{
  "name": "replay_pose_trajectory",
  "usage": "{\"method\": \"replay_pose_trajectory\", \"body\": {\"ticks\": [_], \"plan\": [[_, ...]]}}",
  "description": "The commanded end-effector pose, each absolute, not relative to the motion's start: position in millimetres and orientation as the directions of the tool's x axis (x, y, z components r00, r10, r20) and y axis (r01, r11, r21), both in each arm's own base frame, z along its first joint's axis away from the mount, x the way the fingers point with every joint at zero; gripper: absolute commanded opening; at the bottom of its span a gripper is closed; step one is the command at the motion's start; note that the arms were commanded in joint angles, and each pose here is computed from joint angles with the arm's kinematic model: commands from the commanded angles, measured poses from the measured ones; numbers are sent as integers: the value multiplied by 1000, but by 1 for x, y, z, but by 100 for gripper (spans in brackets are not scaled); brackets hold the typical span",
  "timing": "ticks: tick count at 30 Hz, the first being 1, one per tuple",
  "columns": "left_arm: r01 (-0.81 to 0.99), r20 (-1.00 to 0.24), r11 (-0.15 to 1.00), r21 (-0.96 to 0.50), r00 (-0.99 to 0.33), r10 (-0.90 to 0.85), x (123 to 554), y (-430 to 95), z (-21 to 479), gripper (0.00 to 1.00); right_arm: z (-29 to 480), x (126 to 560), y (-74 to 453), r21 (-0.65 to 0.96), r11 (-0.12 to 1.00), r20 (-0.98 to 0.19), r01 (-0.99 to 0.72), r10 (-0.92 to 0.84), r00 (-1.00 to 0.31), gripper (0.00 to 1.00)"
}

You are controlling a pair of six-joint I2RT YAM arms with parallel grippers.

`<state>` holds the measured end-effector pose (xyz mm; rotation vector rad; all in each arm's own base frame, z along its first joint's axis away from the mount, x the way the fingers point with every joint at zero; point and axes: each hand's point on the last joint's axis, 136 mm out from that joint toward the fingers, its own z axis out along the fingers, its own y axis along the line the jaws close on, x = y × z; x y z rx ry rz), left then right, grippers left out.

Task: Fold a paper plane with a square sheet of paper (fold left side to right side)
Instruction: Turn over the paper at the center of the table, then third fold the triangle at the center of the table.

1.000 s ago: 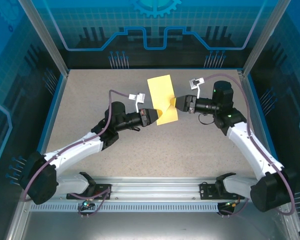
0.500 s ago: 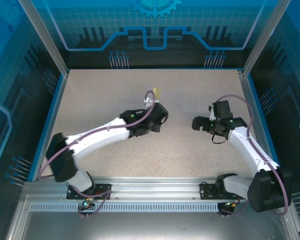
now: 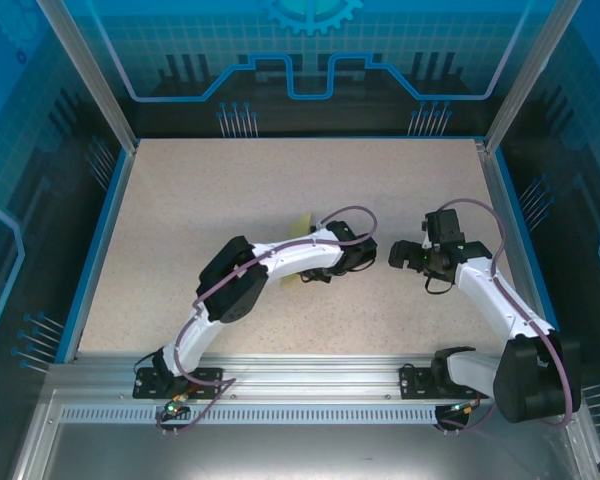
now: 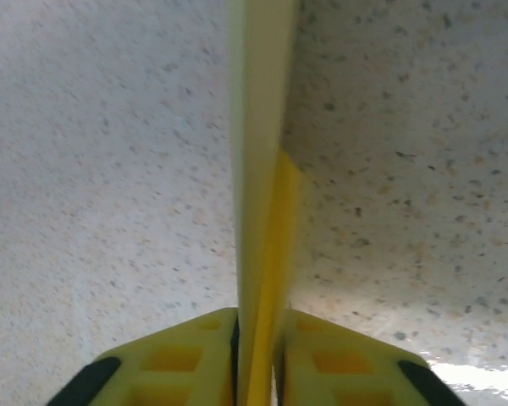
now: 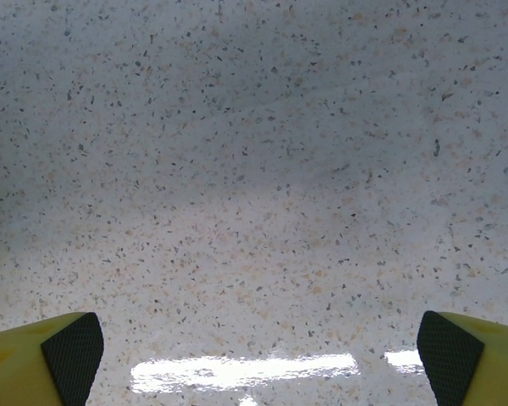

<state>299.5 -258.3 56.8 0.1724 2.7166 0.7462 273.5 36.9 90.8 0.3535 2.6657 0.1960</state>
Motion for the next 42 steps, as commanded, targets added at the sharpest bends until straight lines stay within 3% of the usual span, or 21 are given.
{"method": "replay_pose_trajectory", "body": {"ticks": [1, 4, 7, 10, 16, 20, 25, 28, 42], "plan": [[85, -187, 876, 475, -963, 195, 291, -274, 50, 26, 89, 273, 27, 177, 950, -413, 255, 307, -857, 99], [119, -170, 915, 386, -966, 197, 294, -299, 47, 36, 86, 272, 25, 176, 947, -405, 268, 318, -857, 99], [139, -184, 952, 271, -964, 193, 300, -320, 58, 52, 85, 274, 30, 197, 949, -394, 246, 306, -867, 99], [155, -202, 983, 94, -964, 172, 304, -340, 78, 65, 85, 277, 38, 233, 950, -386, 206, 285, -877, 100], [115, -295, 969, -218, -954, 47, 310, -331, 125, 80, 107, 295, 92, 465, 885, -404, 3, 215, -889, 99], [40, -337, 919, -392, -936, -103, 315, -292, 137, 85, 119, 310, 144, 596, 794, -384, -118, 153, -910, 97], [-32, -329, 824, -566, -907, -262, 315, -248, 136, 91, 121, 342, 205, 659, 727, -370, -192, 92, -924, 88], [-69, -298, 768, -636, -897, -327, 312, -230, 129, 91, 116, 362, 235, 675, 706, -367, -217, 65, -928, 88], [-139, -240, 728, -672, -889, -391, 301, -202, 110, 92, 70, 399, 295, 693, 694, -262, -192, -6, -965, 87]]}}
